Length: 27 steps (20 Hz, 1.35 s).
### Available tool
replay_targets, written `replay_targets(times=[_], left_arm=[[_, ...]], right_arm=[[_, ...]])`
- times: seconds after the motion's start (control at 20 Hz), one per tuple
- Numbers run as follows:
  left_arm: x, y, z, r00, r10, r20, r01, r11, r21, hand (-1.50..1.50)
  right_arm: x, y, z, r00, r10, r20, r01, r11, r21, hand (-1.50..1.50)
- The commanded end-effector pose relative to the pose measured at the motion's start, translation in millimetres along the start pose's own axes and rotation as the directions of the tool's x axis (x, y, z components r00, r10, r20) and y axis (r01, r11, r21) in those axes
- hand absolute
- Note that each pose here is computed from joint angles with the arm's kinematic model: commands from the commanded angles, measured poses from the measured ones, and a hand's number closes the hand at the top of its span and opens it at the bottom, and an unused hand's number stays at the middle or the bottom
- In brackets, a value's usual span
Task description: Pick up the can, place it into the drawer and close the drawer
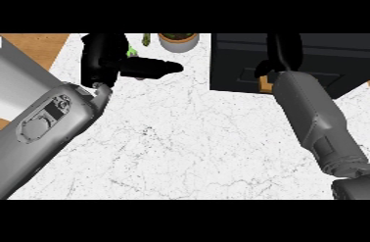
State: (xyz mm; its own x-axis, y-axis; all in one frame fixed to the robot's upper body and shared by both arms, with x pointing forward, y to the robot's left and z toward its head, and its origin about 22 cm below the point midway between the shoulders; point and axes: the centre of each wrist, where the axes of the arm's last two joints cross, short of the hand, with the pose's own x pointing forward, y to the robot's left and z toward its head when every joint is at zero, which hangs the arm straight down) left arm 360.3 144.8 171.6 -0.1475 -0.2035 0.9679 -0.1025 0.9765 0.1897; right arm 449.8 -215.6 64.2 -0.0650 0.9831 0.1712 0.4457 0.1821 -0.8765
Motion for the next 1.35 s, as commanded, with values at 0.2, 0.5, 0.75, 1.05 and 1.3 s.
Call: replay_targets(times=[0.2, 0.5, 0.75, 1.05, 1.3], left_arm=[[-1, 3, 7, 1.000, -0.009, 0.009, 0.009, 1.000, 0.008, -1.50], [-8, 22, 9, 1.000, 0.011, 0.003, -0.011, 1.000, 0.012, -1.50], [-25, 21, 15, 1.000, 0.001, -0.012, -0.001, 1.000, 0.025, -1.50], [-32, 35, 17, 1.000, -0.010, -0.027, 0.011, 0.999, 0.046, -1.50], [-26, 35, 28, 1.000, 0.008, -0.022, -0.007, 1.000, 0.030, -1.50]], right_arm=[[19, -18, -25, 0.993, -0.113, 0.030, 0.114, 0.993, -0.025, -1.50], [33, -23, -32, 0.940, -0.341, 0.012, 0.341, 0.936, -0.086, -1.50], [43, -21, -32, 0.861, -0.508, 0.011, 0.507, 0.856, -0.101, -1.50], [57, -21, -33, 0.676, -0.735, -0.042, 0.730, 0.677, -0.098, -1.50], [38, -32, -42, 0.643, -0.764, -0.058, 0.753, 0.644, -0.137, -1.50]])
